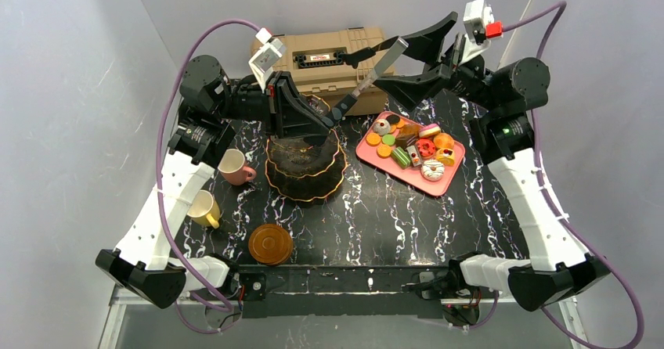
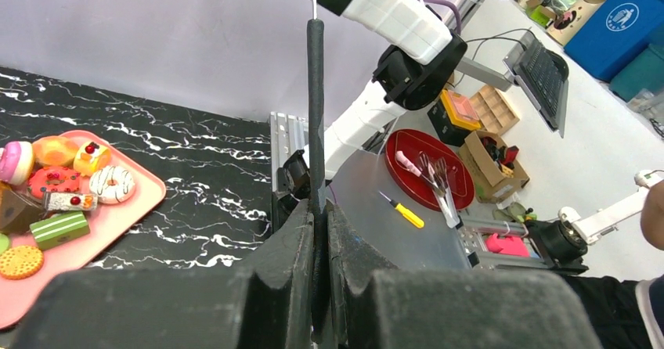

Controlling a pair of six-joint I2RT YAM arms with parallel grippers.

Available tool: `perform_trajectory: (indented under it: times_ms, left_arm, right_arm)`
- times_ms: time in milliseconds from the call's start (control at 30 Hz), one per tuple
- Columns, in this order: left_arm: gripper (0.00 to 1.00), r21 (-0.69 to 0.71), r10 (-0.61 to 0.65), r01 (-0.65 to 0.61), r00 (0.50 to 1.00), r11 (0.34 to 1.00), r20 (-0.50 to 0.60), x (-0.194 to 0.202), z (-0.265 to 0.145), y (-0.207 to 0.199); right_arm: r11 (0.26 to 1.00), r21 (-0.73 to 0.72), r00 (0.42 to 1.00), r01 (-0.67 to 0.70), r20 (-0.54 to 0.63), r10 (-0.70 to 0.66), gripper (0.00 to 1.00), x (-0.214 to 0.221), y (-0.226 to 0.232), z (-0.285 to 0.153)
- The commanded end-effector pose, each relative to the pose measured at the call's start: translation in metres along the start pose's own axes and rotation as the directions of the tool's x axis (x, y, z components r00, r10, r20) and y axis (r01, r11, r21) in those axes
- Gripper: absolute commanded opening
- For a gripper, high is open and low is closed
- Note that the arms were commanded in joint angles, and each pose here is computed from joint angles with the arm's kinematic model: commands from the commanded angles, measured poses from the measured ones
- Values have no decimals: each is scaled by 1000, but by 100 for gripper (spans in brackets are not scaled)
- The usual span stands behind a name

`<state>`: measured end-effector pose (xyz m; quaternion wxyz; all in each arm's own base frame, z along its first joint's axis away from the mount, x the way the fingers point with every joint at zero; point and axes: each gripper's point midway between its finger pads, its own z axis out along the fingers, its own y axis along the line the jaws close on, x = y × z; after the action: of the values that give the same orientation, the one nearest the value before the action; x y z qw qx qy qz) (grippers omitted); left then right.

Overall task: Serve the afternoon tea
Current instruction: Pick up the clamp from the tray.

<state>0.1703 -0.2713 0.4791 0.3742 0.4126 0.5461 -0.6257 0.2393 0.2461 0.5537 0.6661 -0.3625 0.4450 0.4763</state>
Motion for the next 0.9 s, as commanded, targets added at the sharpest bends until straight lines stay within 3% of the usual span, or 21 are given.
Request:
perform_trajectory:
  times_ms: [0,167,500,667,867]
  left_arm:
    - [0,41,63,-63,998,997,10,-12,-6,-26]
    - [0,41,73,-74,997,996,17,-16,-6,-30]
    - [0,32,58,-58,998,998,21,-19,-3,-22]
    - [0,36,39,-40,999,999,17,-19,-2,-21]
    - [0,32,40,-41,999,999,18,-16,-3,-21]
  right_arm:
    - [980,-177,992,92,103,-74,98,-22,28,-6]
    - [961,-275,997,12,80,10,99,-10,37,-6]
    - [972,-227,991,-55,109,82,99,2,19,5]
    - [993,-86,993,-86,71,92,98,19,-16,15]
    - [997,67,1000,26,-1,-26,98,25,-39,9]
